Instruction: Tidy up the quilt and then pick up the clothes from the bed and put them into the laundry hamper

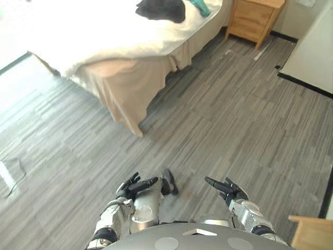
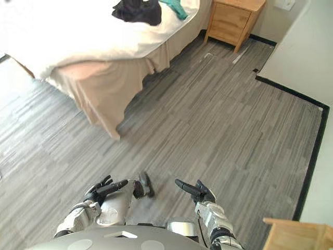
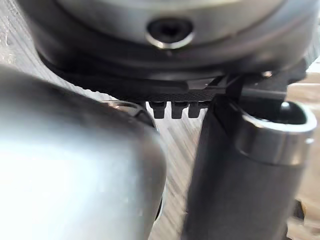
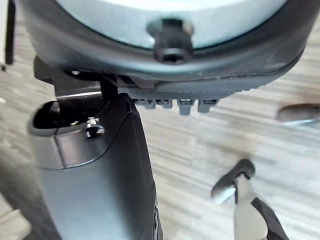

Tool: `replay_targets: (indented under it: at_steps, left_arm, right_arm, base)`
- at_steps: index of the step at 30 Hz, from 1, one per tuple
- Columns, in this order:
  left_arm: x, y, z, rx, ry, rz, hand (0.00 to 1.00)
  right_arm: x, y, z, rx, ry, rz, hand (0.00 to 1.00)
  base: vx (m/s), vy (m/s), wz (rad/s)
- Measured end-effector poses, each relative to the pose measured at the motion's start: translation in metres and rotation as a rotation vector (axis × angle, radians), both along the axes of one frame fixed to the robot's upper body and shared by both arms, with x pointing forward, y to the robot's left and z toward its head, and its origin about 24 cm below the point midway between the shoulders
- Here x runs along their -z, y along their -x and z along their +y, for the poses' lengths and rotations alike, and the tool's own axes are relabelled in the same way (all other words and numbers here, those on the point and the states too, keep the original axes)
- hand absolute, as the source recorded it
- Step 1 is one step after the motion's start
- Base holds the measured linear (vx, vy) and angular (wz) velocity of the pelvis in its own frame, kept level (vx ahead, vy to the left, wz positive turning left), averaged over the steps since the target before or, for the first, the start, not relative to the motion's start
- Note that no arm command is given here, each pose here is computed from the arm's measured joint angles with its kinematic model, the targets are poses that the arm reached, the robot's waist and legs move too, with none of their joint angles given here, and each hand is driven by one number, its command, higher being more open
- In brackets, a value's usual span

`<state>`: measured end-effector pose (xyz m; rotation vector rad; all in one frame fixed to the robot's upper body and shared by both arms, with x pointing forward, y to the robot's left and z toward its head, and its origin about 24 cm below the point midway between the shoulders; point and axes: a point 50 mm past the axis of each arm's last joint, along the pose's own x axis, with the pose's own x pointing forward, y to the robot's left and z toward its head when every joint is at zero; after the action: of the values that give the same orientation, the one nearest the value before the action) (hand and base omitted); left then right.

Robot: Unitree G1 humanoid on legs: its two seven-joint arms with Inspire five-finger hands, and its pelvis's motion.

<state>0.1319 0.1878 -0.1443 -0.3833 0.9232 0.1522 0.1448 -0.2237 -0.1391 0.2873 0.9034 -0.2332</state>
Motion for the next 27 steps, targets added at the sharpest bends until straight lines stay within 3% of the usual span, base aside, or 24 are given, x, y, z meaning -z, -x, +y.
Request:
replay_targets:
  at_steps: [7, 11, 14, 18, 21, 24, 27]
  left_arm:
    - [0.008, 0.016, 0.022, -0.047, -0.076, 0.144, 1.0]
    - [0.013, 0.024, 0.015, -0.025, -0.083, 0.214, 1.0]
    - [0.012, 0.012, 0.008, -0.056, -0.081, 0.204, 1.0]
    - [0.015, 0.025, 0.005, -0.202, -0.02, 0.226, 1.0]
    - [0.014, 0.043, 0.023, -0.34, -0.026, 0.215, 1.0]
    - [0.018, 0.05, 0.015, -0.385, -0.035, 0.221, 1.0]
    - [0.022, 0.064, 0.005, -0.298, -0.065, 0.262, 1.0]
  right_arm:
    - [0.019, 0.026, 0.032, -0.085, -0.048, 0.15, 1.0]
    - [0.016, 0.027, 0.024, -0.118, 0.009, 0.111, 1.0]
    - [0.012, 0.026, 0.024, -0.102, 0.016, 0.05, 1.0]
    - [0.014, 0.03, 0.029, -0.099, 0.002, 0.06, 1.0]
    - [0.018, 0.039, 0.044, -0.1, -0.039, 0.097, 1.0]
    - [0.016, 0.045, 0.02, -0.06, -0.004, 0.104, 1.0]
    - [0.015, 0.044, 0.012, -0.108, 0.006, 0.104, 1.0]
  base:
    - [0.8, 0.097, 0.21]
    - [0.52, -0.067, 0.71]
    - [0.49, -0.231, 1.6]
    - [0.38, -0.293, 1.31]
    - [0.32, -0.426, 1.28]
    - [0.17, -0.37, 1.29]
    - [0.12, -0.153, 0.7]
